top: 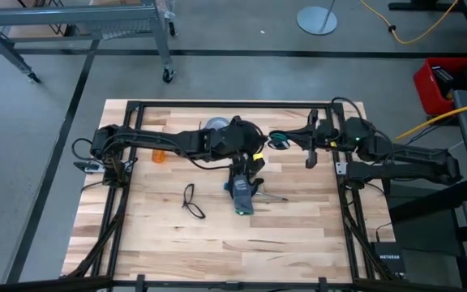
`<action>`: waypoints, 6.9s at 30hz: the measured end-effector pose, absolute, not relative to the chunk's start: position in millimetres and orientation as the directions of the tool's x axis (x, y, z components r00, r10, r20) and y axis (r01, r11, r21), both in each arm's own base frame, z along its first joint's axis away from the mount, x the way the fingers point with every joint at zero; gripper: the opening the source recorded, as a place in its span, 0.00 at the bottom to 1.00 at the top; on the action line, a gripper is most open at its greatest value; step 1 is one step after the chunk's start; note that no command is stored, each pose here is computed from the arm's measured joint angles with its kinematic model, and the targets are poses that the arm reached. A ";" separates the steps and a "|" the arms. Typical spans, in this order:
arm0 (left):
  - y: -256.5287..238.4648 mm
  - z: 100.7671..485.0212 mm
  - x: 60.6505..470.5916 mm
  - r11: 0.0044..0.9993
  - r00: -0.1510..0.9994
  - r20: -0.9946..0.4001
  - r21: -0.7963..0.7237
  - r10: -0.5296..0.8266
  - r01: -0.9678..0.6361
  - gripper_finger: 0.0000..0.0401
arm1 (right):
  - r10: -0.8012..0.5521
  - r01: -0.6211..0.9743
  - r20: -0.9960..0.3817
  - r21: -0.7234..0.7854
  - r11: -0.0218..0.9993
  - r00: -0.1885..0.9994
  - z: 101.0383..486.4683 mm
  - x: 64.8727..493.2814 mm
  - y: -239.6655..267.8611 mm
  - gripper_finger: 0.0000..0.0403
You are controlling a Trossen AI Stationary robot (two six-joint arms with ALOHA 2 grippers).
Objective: Coil cords
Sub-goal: Coil the green wire on the black spool, then return to Home Position
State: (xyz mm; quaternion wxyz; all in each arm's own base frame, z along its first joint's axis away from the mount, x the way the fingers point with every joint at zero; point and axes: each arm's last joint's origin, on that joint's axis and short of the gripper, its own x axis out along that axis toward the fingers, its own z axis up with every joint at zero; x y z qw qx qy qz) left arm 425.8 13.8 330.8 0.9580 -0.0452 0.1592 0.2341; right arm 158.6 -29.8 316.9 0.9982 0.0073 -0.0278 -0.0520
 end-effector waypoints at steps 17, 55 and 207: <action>1.0 362.1 433.4 0.937 0.938 -0.021 0.058 0.345 -0.343 0.00 | -0.065 0.072 0.301 -0.010 0.997 0.951 343.5 139.9 -25.0 0.00; -6.5 374.3 434.1 0.972 0.972 0.102 0.087 0.211 -0.220 0.12 | 0.078 -0.077 0.358 -0.018 0.997 0.930 350.5 131.5 -19.2 0.00; 44.6 113.8 217.3 0.127 0.639 -0.730 -0.677 -0.243 -0.725 0.26 | -0.013 0.018 0.353 -0.011 1.000 0.936 347.4 70.7 -9.3 0.18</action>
